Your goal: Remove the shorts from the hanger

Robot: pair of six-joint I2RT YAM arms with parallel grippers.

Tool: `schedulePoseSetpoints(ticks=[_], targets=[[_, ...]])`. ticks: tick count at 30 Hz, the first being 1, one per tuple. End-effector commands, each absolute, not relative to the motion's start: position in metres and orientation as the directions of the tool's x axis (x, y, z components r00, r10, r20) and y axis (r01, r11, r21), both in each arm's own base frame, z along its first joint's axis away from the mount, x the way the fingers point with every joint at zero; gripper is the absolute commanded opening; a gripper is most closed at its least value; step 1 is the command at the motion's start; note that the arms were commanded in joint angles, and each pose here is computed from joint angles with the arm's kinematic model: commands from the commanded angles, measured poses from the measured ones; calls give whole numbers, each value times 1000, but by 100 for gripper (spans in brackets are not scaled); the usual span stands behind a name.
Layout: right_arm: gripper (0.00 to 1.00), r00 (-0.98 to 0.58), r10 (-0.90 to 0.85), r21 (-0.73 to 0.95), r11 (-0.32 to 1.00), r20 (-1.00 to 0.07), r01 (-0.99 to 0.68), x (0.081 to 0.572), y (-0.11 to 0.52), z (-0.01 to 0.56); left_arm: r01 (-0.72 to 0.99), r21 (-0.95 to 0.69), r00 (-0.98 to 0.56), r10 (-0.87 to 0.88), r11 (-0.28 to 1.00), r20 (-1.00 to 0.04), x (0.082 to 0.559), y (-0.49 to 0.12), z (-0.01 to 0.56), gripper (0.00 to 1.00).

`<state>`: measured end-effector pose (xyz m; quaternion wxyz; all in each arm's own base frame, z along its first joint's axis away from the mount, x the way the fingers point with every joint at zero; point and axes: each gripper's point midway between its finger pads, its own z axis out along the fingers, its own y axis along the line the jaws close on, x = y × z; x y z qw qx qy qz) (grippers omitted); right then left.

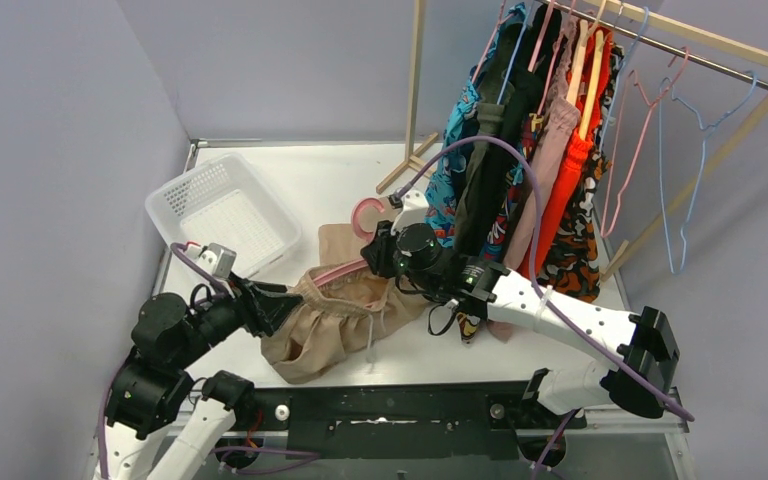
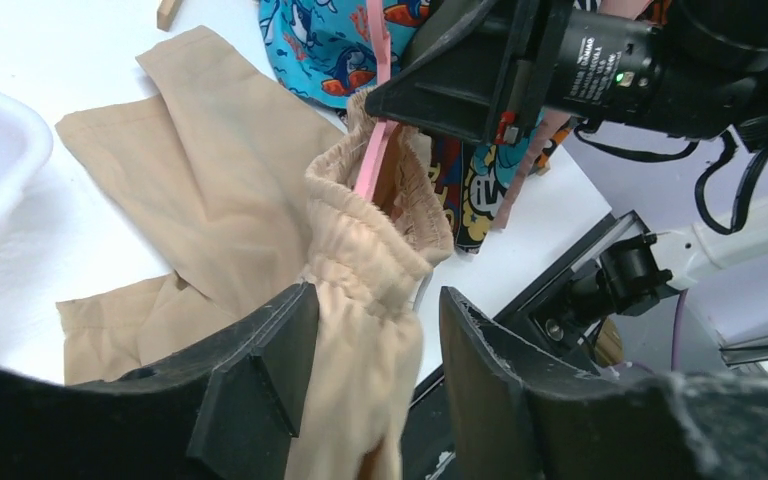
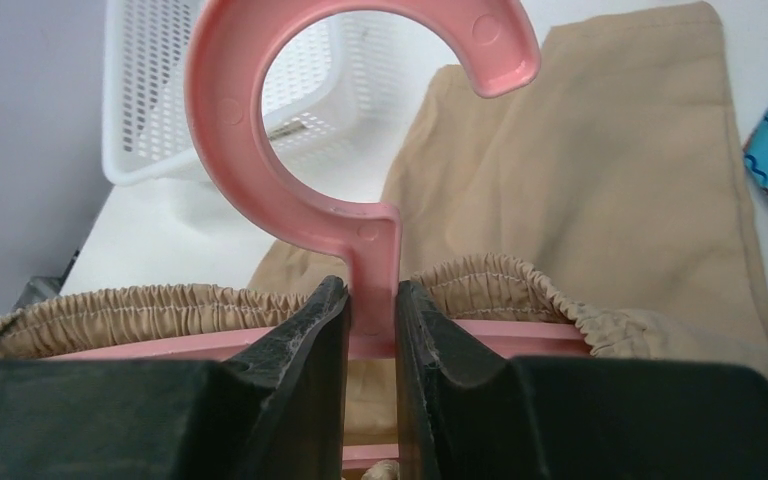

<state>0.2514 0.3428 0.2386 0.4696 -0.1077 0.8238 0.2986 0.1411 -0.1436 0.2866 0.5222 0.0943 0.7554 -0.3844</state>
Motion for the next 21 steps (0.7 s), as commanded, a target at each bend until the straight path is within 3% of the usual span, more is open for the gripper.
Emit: schedulePoseSetpoints(ticks=[1,7,14,18,21], targets=[[0,-484,189,408,821,-854,-399,259,329,272,537,-456,-406,-257,709,-877,139,-136,309,50],[0,-505,131,353,857,-853,-375,259,332,258,507,-441,-434,-223,741,-873,139,-131,317,60],[0,-472,128,315,885,-872,-342,270,333,263,443,-403,-486,-164,801,-859,138,-119,309,57],[0,-449,97,280,889,-888,-361,278,342,272,497,-433,-534,-128,751,-836,141,-137,302,54],[0,-434,80,254,897,-897,-361,282,343,270,443,-453,-579,-139,773,-803,157,-139,285,56]])
